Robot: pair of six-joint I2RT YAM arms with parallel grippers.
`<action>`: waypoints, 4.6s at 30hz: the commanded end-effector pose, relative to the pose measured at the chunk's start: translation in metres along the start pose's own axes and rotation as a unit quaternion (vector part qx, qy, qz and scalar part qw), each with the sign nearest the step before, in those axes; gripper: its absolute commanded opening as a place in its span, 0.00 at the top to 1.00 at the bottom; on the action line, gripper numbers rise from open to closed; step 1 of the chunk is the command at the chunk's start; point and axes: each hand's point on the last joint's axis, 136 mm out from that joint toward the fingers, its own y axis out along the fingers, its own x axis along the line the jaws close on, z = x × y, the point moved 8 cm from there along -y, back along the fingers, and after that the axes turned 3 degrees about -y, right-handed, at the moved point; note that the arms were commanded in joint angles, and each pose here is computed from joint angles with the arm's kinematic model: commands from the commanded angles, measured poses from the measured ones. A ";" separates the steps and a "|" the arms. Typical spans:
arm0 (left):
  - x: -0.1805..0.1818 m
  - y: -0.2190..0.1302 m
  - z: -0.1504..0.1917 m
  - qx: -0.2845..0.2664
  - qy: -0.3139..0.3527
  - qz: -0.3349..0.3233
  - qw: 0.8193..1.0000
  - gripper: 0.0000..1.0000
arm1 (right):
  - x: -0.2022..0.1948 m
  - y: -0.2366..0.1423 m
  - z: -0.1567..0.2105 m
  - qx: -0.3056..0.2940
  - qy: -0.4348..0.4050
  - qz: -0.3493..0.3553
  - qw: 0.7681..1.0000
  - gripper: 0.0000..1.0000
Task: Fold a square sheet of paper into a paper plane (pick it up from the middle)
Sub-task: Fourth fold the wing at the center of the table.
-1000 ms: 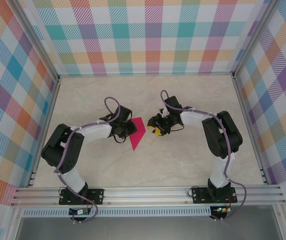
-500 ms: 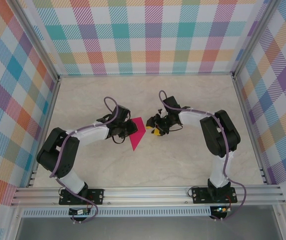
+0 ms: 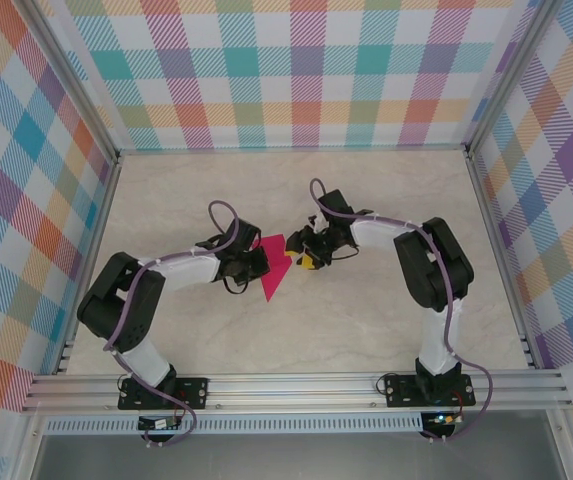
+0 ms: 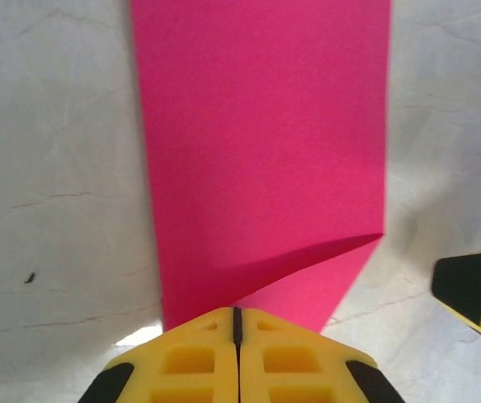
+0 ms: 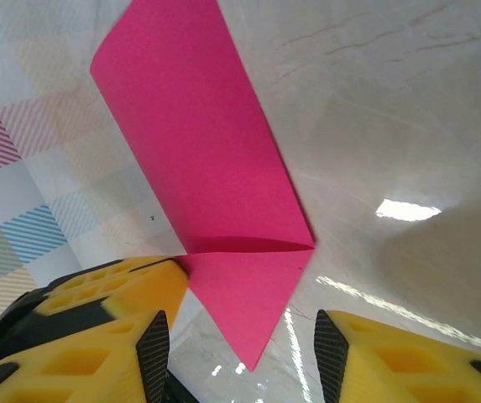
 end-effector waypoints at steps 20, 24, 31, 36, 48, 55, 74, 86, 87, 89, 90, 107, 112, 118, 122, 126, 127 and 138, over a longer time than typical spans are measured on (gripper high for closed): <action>0.028 0.011 0.012 0.008 -0.010 -0.067 0.998 0.97 | 0.004 0.024 -0.001 0.034 -0.017 0.012 0.999 0.52; 0.028 0.011 0.012 0.008 -0.010 -0.067 0.998 0.97 | 0.003 0.025 -0.003 0.034 -0.016 0.016 0.999 0.52; 0.029 0.011 0.013 0.008 -0.010 -0.068 0.998 0.98 | 0.005 0.029 -0.003 0.040 -0.021 0.007 0.999 0.56; 0.028 0.009 0.012 0.007 -0.011 -0.067 0.998 0.98 | 0.014 0.031 -0.002 0.061 -0.050 -0.037 0.996 0.60; 0.020 -0.006 0.007 -0.002 0.002 -0.062 0.998 0.98 | 0.013 0.034 0.000 0.086 -0.100 -0.045 0.990 0.86; 0.003 -0.044 -0.009 -0.040 0.031 -0.057 0.997 0.85 | 0.028 0.007 -0.001 0.019 -0.105 -0.004 0.994 0.98; -0.034 -0.119 -0.036 -0.152 0.091 0.055 0.983 0.00 | 0.061 -0.088 0.018 -0.168 -0.048 0.108 0.979 0.98; -0.030 -0.089 -0.020 -0.122 0.154 0.123 0.973 0.00 | 0.021 -0.048 0.021 -0.149 0.079 0.106 0.980 0.98; -0.029 -0.086 -0.018 -0.123 0.159 0.125 0.972 0.00 | 0.018 -0.045 0.021 -0.147 0.088 0.105 0.980 0.98; -0.025 -0.079 -0.014 -0.124 0.174 0.126 0.969 0.00 | 0.014 -0.039 0.020 -0.139 0.104 0.103 0.980 0.98; -0.023 -0.075 -0.011 -0.123 0.182 0.123 0.968 0.00 | 0.013 -0.036 0.020 -0.134 0.110 0.103 0.979 0.98; -0.034 -0.020 0.029 -0.086 0.388 0.184 0.899 0.29 | 0.013 -0.030 0.011 -0.090 0.153 0.106 0.978 0.97; -0.031 -0.016 0.033 -0.113 0.435 0.189 0.873 0.33 | 0.014 -0.032 0.007 -0.086 0.163 0.102 0.978 0.97; -0.029 -0.005 0.034 -0.127 0.472 0.186 0.852 0.41 | 0.018 -0.033 0.003 -0.071 0.170 0.097 0.978 0.96; -0.030 0.000 0.030 -0.141 0.481 0.175 0.847 0.49 | 0.019 -0.034 0.002 -0.065 0.171 0.095 0.979 0.95; -0.032 0.004 0.028 -0.140 0.498 0.165 0.840 0.59 | 0.021 -0.033 0.001 -0.056 0.169 0.094 0.980 0.95; -0.032 0.005 0.027 -0.137 0.500 0.163 0.839 0.62 | 0.021 -0.033 0.001 -0.055 0.170 0.093 0.980 0.95; -0.034 0.013 0.026 -0.132 0.504 0.161 0.838 0.76 | 0.022 -0.031 0.002 -0.044 0.170 0.085 0.981 0.90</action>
